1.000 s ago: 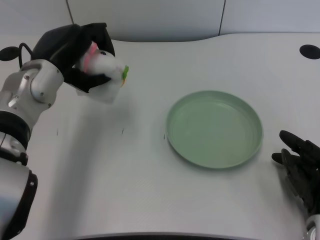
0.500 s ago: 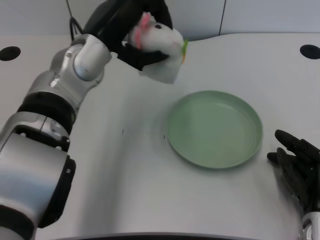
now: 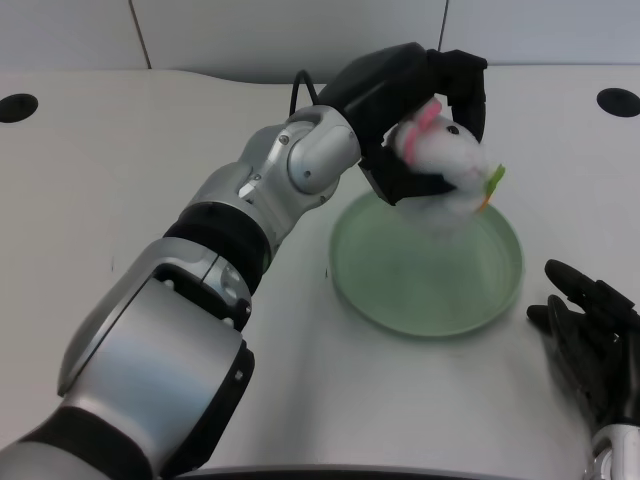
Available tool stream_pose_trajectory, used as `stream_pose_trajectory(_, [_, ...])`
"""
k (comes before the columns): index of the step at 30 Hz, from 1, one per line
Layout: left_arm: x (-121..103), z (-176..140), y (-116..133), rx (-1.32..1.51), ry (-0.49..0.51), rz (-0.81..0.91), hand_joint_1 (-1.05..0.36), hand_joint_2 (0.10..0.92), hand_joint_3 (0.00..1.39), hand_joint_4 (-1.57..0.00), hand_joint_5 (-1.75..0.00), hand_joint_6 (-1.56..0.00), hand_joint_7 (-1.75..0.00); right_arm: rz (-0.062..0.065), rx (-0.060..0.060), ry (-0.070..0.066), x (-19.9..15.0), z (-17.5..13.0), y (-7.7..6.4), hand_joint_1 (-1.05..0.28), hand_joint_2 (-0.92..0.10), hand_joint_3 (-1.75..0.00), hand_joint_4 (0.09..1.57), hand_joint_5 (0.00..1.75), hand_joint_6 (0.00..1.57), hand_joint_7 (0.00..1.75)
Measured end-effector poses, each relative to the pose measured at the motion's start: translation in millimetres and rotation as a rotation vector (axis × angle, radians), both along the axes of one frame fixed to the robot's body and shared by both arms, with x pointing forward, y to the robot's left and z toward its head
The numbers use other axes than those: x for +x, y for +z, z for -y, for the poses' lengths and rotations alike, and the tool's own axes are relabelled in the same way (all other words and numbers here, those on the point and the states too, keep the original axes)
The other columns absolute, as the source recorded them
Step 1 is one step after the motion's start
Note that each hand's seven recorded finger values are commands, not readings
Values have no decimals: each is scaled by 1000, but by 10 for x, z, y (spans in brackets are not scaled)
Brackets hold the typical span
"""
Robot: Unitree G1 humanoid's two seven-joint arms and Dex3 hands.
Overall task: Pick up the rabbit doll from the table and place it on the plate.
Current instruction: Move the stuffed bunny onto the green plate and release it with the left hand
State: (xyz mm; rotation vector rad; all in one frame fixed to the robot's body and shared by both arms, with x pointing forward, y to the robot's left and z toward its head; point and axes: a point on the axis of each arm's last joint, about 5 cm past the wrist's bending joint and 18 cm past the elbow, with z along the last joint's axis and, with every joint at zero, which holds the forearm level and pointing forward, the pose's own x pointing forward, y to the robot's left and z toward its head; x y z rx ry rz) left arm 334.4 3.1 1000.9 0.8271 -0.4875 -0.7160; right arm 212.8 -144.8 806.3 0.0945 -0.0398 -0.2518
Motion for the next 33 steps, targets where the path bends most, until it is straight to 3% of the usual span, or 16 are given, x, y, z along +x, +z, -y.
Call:
stream_pose_trajectory(4, [-30, 69, -51, 74, 3, -8, -284, 161, 1276, -1149, -1746, -1005, -1746, 2, -11, 10, 1, -13, 2, -315, -921, -304, 685, 772, 923, 12])
stream_pose_trajectory(12, [-48, 75, -126, 145, 21, 18, -288, 180, 1311, -1156, -1746, -1003, -1746, 7, -8, 35, -10, -12, -2, -311, -921, -295, 677, 789, 918, 8])
stream_pose_trajectory(14, [-46, 70, -131, 157, 22, 21, -289, 181, 1302, -1155, -1746, -996, -1746, 7, -4, 33, -11, -8, -3, -313, -921, -290, 682, 795, 925, 12])
stream_pose_trajectory(16, [-45, 68, -131, 159, 24, 21, -308, 200, 1244, -1131, -1746, -968, -1746, 8, 8, 26, -15, -4, -5, -314, -921, -288, 697, 807, 929, 14])
stream_pose_trajectory(19, [-41, 63, -135, 164, 27, 10, -320, 220, 1193, -1114, -1746, -949, -1746, 18, 7, 23, -16, -4, -1, -313, -921, -289, 707, 816, 931, 14])
stream_pose_trajectory(20, [-40, 60, -137, 166, 29, 6, -379, 263, 1091, -1000, -1683, -855, -1639, 21, 6, 23, -16, -4, 0, -314, -921, -288, 710, 818, 935, 16])
stream_pose_trajectory(21, [-38, 59, -138, 175, 29, 1, -521, 468, 677, -763, -1563, -686, -1386, 22, 4, 20, -16, -6, 1, -314, -921, -287, 714, 821, 942, 20])
stream_pose_trajectory(22, [-36, 56, -143, 197, 29, -7, -593, 621, 376, -642, -1503, -605, -1247, 23, -1, 18, -16, -10, 2, -314, -921, -287, 716, 822, 946, 21])
stream_pose_trajectory(23, [-35, 55, -150, 223, 28, -16, -638, 721, 181, -566, -1466, -555, -1160, 24, -9, 18, -16, -16, 4, -314, -921, -286, 718, 823, 948, 22])
stream_pose_trajectory(26, [-32, 49, -161, 259, 26, -30, -665, 786, 56, -521, -1444, -525, -1107, 27, -23, 16, -17, -23, 6, -315, -921, -285, 719, 823, 950, 23])
stream_pose_trajectory(27, [-32, 50, -162, 272, 24, -25, -839, 806, 36, -213, -1096, -218, -936, 28, -24, 14, -17, -24, 6, -312, -921, -290, 714, 821, 937, 16])
stream_pose_trajectory(28, [-32, 50, -166, 289, 24, -21, -900, 813, 28, -108, -966, -111, -879, 29, -25, 13, -17, -25, 7, -311, -921, -293, 712, 821, 932, 13])
stream_pose_trajectory(30, [-33, 54, -173, 348, 20, -4, -987, 848, 15, -22, -272, -23, -452, 29, -24, 12, -21, -24, 4, -300, -921, -293, 698, 816, 928, 11])
stream_pose_trajectory(33, [-32, 54, -181, 400, 22, 10, -1024, 875, 9, -1, -28, -2, -107, 29, -23, 22, -24, -21, 3, -306, -921, -294, 679, 815, 931, 12])
